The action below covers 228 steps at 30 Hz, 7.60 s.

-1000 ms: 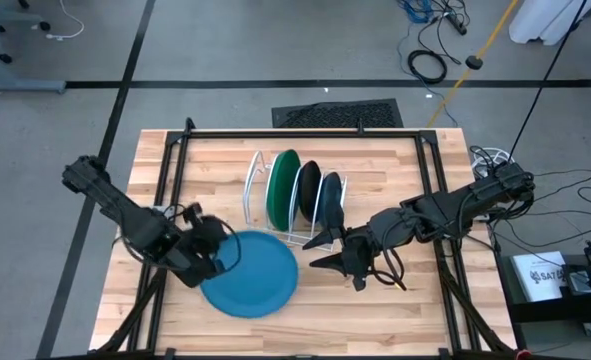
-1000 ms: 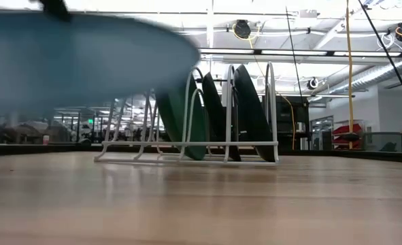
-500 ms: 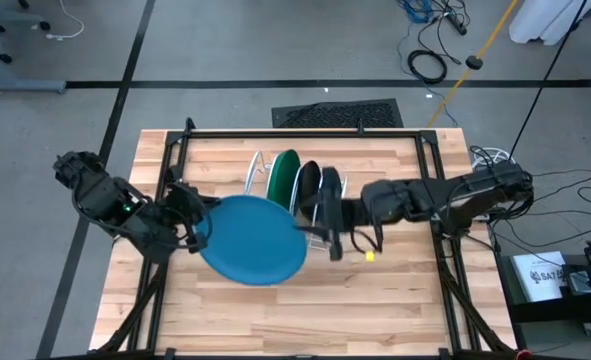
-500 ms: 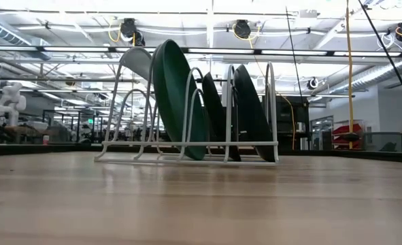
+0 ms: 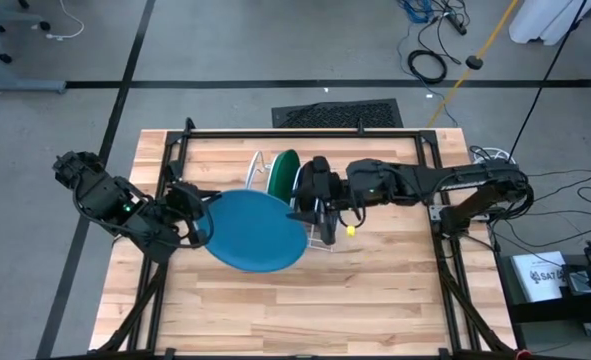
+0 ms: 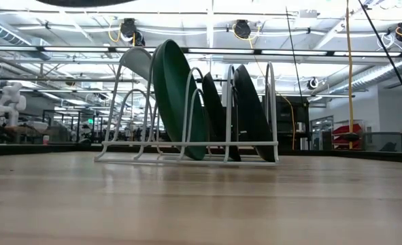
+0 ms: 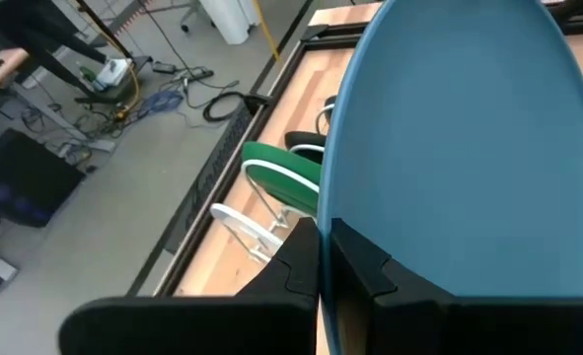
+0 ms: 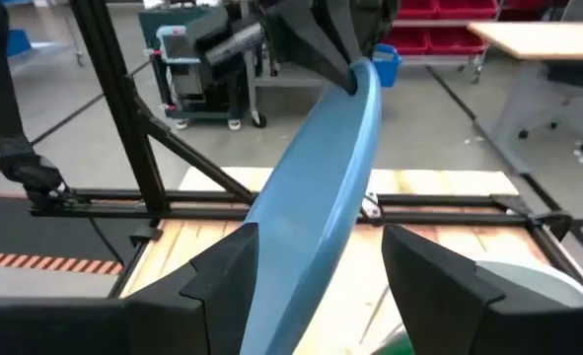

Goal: Sort dishes
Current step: Put the light blue plate into the dish rack, then return to Home Position

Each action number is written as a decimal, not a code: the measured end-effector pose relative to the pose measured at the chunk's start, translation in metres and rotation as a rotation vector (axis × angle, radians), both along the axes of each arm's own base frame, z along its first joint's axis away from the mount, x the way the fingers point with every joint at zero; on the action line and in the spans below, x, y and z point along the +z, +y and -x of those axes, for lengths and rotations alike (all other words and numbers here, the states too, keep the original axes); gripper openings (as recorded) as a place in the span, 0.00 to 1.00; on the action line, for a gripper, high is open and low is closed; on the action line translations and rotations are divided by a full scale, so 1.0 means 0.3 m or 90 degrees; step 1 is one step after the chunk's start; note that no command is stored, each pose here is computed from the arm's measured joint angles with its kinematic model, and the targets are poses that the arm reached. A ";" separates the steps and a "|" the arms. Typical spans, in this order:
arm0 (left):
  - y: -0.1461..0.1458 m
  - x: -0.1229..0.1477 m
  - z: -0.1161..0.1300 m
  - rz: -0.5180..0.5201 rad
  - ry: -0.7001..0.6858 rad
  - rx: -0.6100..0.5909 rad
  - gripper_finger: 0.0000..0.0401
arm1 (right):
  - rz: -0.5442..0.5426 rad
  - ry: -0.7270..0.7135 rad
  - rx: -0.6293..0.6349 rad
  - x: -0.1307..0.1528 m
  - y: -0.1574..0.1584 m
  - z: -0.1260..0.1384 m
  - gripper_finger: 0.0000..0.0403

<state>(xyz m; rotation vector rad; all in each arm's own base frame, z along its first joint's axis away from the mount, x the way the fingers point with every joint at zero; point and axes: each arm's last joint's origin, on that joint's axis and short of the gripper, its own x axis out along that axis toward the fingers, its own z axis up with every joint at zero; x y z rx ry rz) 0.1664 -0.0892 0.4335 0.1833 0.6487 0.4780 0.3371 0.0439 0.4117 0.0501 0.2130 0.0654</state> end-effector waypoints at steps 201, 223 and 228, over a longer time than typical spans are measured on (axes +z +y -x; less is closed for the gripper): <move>0.332 -0.715 0.248 0.044 -0.360 -0.109 0.00 | 0.113 -0.223 -0.113 -0.764 -0.193 0.693 0.00; 0.328 -0.871 0.252 0.077 -0.363 -0.126 0.00 | 0.058 -0.174 -0.128 -0.791 -0.185 0.795 0.00; 0.328 -0.871 0.252 0.078 -0.362 -0.128 0.00 | 0.039 -0.155 -0.104 -0.804 -0.181 0.803 0.00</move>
